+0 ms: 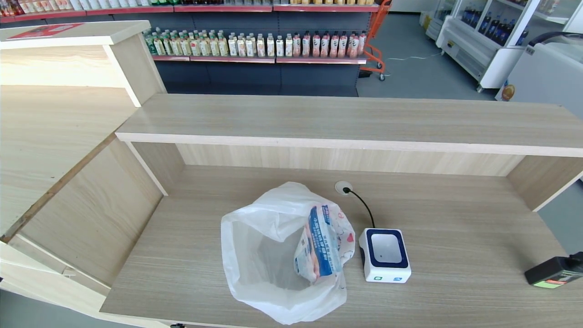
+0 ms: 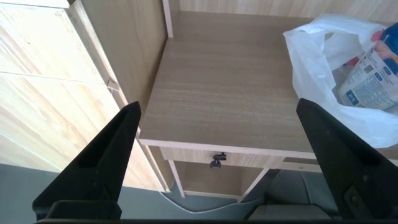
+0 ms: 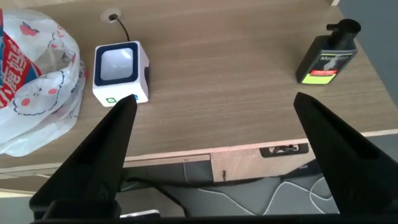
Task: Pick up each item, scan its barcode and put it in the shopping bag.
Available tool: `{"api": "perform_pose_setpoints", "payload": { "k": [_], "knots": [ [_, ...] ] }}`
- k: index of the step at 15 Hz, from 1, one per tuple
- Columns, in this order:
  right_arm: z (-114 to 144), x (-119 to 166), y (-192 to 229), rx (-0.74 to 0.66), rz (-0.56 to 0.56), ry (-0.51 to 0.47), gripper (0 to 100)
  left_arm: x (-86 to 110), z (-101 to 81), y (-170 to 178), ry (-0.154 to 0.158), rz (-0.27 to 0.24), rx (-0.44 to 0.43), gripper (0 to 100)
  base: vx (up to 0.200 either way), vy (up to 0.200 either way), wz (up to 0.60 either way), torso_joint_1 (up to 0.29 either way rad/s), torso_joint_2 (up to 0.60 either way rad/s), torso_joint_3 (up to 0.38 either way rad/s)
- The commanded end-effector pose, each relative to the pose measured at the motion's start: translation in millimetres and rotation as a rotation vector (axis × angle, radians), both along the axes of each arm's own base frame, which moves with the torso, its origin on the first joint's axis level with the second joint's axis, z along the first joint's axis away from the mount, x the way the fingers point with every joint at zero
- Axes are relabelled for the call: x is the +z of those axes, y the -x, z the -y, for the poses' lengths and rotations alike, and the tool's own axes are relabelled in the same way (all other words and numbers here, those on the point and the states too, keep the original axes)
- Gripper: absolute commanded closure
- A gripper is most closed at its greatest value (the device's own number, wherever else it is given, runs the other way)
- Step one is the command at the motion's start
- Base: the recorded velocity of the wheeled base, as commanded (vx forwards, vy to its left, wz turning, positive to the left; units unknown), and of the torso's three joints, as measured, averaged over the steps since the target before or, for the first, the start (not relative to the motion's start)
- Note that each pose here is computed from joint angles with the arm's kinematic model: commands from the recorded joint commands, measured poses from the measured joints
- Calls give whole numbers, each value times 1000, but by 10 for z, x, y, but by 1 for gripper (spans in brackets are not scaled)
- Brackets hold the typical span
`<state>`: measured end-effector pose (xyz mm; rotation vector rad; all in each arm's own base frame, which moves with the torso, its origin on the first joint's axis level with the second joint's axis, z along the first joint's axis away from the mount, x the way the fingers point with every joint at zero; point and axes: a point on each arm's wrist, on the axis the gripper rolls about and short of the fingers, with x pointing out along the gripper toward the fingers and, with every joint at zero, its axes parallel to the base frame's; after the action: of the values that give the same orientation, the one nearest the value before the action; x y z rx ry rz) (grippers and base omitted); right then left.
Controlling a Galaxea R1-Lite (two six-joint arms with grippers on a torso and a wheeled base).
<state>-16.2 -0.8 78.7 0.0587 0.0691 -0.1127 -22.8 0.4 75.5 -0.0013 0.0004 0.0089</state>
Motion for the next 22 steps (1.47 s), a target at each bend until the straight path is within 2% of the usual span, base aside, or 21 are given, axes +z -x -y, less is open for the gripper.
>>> {"api": "perform_pose_setpoints", "payload": {
  "k": [1, 4, 6, 16, 18, 22],
  "knots": [
    [0, -3, 10, -2, 13, -3, 0, 0, 0, 0, -1, 0, 0, 0, 0, 0, 0, 0, 0, 0],
    [-1, -3, 10, 0, 12, 3, 0, 1, 0, 0, 13, 2, 0, 0, 0, 0, 0, 0, 0, 0],
    [-1, -3, 10, 0, 12, 3, 0, 0, 0, 0, 11, 1, 0, 0, 0, 0, 0, 0, 0, 0],
    [0, -3, 10, -2, 13, -3, 0, 0, 0, 0, 14, 1, 2, 0, 0, -200, 0, 1, 2, 3],
    [0, -3, 10, -1, 13, -1, 0, 0, 0, 0, 8, 0, 0, 0, -200, 0, 0, 2, 0, 2],
    [-1, -3, 10, 0, 12, 3, 0, 0, 0, 0, 8, 0, -1, 0, 0, 0, 0, 0, 0, 0]
  ]
}}
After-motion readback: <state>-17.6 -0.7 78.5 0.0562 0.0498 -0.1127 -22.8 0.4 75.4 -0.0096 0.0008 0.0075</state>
